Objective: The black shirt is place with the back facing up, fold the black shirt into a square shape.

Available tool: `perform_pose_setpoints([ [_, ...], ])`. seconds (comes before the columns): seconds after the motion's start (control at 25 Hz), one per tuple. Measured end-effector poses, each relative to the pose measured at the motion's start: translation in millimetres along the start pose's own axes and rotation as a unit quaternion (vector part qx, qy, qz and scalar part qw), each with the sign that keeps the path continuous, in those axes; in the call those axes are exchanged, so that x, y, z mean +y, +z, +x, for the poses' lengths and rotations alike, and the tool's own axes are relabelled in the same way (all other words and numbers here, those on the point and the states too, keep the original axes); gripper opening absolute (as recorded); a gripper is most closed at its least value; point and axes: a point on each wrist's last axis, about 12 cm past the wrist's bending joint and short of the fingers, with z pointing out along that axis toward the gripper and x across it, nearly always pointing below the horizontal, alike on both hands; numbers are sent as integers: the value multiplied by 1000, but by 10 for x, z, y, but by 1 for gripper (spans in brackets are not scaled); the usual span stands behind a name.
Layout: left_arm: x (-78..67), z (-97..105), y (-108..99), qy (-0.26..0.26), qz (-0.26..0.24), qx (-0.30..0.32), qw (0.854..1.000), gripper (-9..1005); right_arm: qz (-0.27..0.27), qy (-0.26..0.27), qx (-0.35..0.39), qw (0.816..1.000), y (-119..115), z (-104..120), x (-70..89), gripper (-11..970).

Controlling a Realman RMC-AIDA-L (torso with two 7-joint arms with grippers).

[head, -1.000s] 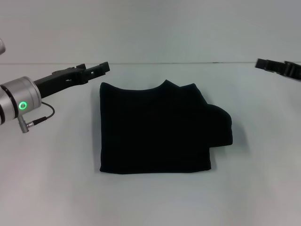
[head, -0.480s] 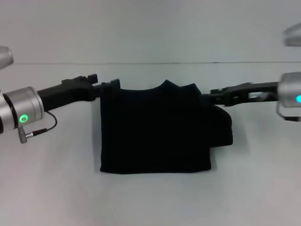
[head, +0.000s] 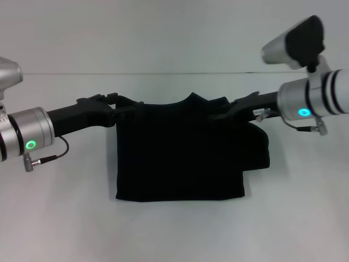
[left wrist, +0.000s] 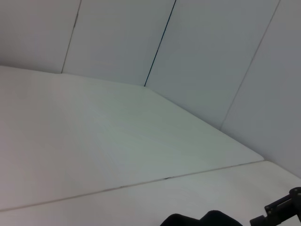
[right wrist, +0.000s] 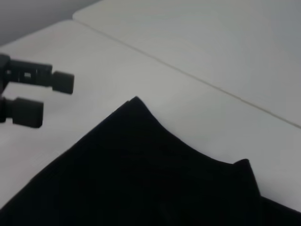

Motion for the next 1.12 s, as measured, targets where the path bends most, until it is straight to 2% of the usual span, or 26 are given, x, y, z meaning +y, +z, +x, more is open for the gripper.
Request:
perform_pose_setpoints([
  [0.2, 4, 2, -4, -4, -1, -2, 1000, 948, 3, -24, 12, 1000, 72, -25, 67, 483],
  [0.56, 15, 5, -5, -9, -6, -2, 1000, 949, 11, -30, 22, 999, 95, 19, 64, 475],
  [0.8, 18, 1, 7, -10, -8, -2, 1000, 949, 25, -25, 24, 999, 125, 51, 44, 329],
  [1.0, 22, -2, 6, -10, -9, -2, 1000, 949, 28, -9, 8, 1000, 106, 52, 30, 95],
  [1.12, 31, 0, 3, -11, -13, -2, 1000, 948, 37, 24, -12, 999, 60, 87, -36, 53],
])
